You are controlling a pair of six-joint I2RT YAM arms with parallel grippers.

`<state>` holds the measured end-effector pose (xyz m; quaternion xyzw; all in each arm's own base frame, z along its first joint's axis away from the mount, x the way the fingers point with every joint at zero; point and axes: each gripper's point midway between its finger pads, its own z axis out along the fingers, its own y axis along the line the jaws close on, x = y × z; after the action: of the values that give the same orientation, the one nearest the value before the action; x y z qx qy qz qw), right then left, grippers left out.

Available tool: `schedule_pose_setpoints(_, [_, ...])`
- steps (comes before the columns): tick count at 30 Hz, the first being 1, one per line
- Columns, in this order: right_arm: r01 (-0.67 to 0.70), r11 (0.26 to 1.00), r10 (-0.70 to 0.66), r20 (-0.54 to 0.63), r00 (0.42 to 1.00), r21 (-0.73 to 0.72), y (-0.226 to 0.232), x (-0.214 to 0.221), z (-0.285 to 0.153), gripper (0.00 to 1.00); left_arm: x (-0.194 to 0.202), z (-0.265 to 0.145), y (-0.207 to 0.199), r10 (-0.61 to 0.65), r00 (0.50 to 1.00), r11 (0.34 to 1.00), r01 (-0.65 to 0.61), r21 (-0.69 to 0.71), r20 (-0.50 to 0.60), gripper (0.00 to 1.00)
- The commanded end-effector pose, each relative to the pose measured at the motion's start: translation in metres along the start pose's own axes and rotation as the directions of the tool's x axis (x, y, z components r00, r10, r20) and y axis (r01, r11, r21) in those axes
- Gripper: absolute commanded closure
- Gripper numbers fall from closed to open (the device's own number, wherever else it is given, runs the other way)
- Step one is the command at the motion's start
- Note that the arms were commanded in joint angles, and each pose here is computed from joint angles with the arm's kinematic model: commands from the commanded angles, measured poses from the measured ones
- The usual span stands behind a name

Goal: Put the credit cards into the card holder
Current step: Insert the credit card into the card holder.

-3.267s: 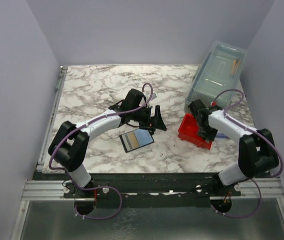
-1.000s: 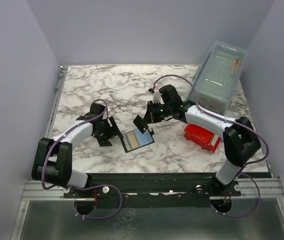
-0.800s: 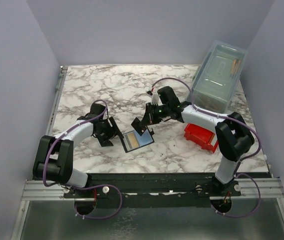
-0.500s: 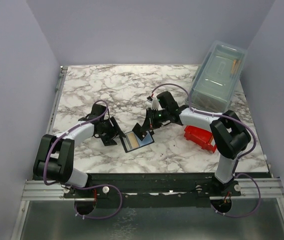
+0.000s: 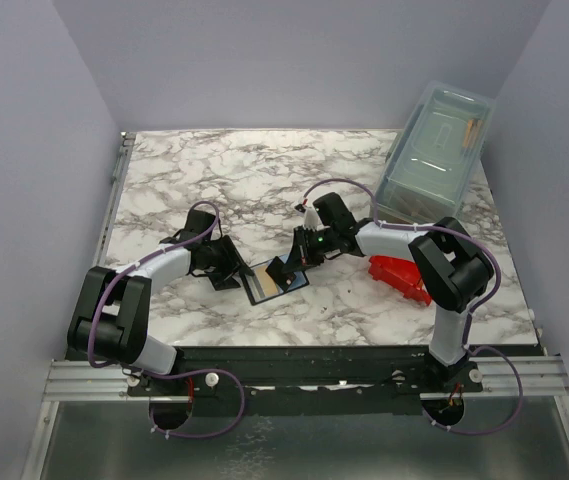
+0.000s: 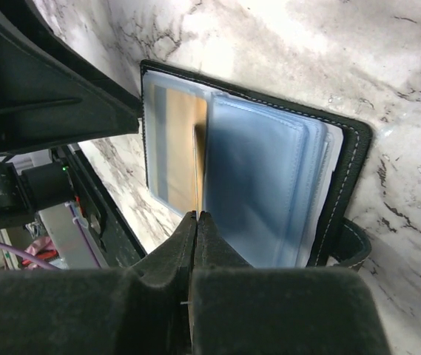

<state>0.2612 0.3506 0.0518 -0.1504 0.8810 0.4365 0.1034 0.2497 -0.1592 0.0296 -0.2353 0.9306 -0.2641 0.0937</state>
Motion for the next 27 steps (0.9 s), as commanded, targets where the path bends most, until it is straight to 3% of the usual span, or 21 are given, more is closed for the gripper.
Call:
schedule_pose_setpoints(1, [-0.007, 1.0, 0.007, -0.01, 1.0, 0.009, -0.01, 0.005, 0.007, 1.0, 0.012, 0.015, 0.035, -0.002, 1.0, 0.993, 0.0, -0.115, -0.02, 0.46])
schedule_pose_setpoints(27, [-0.034, 0.996, 0.033, 0.011, 0.999, 0.087, -0.021, 0.011, -0.003, 1.0, 0.016, 0.017, 0.037, 0.002, 0.999, 0.994, -0.006, -0.112, -0.038, 0.49])
